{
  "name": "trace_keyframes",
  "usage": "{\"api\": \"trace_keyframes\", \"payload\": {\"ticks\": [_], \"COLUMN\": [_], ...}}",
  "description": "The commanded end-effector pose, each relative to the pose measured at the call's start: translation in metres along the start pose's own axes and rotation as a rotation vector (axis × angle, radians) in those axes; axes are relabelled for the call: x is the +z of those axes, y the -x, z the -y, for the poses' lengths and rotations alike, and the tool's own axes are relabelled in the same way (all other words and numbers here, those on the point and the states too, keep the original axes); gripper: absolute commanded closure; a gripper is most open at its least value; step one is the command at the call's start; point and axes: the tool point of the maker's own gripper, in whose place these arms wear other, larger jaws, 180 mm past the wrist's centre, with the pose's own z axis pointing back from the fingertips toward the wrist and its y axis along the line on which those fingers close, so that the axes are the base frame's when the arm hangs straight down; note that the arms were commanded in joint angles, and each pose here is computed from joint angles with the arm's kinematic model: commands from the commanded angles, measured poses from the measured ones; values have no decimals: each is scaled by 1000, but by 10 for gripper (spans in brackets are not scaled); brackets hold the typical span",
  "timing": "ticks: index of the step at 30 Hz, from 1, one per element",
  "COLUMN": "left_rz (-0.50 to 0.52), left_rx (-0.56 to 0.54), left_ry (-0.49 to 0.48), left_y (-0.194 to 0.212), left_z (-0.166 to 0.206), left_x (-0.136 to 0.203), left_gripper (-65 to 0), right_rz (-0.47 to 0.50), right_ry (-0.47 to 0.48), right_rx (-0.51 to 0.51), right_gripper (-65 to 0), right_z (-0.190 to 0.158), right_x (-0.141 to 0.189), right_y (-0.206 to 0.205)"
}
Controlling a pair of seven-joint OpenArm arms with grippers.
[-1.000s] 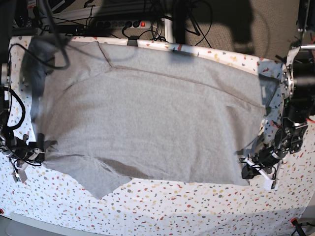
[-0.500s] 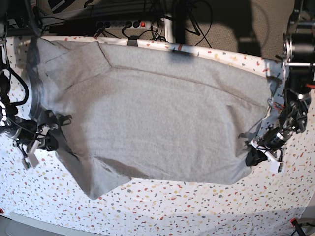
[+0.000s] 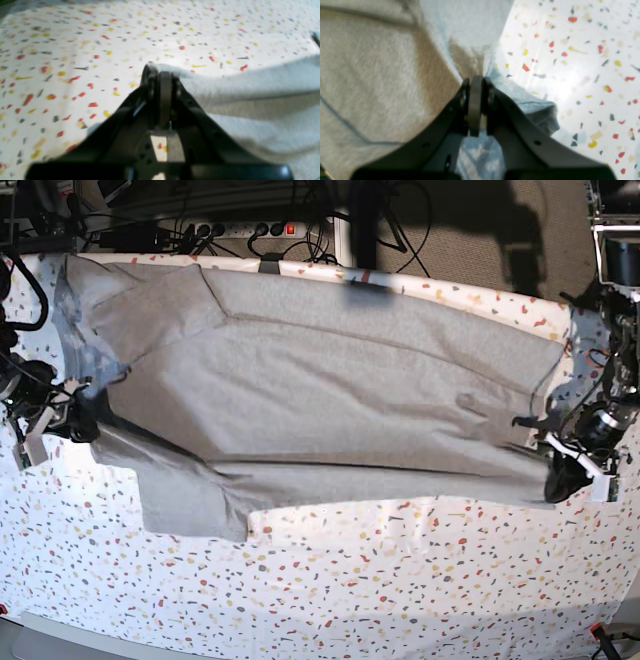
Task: Fold the T-shirt properly
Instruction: 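Lift the hem edge and fold it over toward the collar with both grippers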
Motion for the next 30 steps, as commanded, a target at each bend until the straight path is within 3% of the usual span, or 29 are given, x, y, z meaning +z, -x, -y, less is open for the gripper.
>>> {"api": "trace_keyframes", "payload": {"ticks": [1, 15, 22, 30], "left_rz": [67, -8, -90, -166], "left_rx": [-12, -4, -20, -18], "left_ry": [-18, -40, -32, -28], "left_y": [-25, -3, 5, 48], "left_z": [-11, -19, -28, -28], "left_x": [4, 18, 29, 56], "left_gripper": [0, 0, 0, 0], "right_rz": [39, 68, 104, 108], "right_ry": [15, 98, 142, 158], "right_rx": [32, 54, -21, -93], "right_gripper": [0, 0, 0, 0], "right_z": [7, 4, -3, -13], "right_x": [11, 76, 92, 101], "right_y": [-17, -11, 4, 27]}}
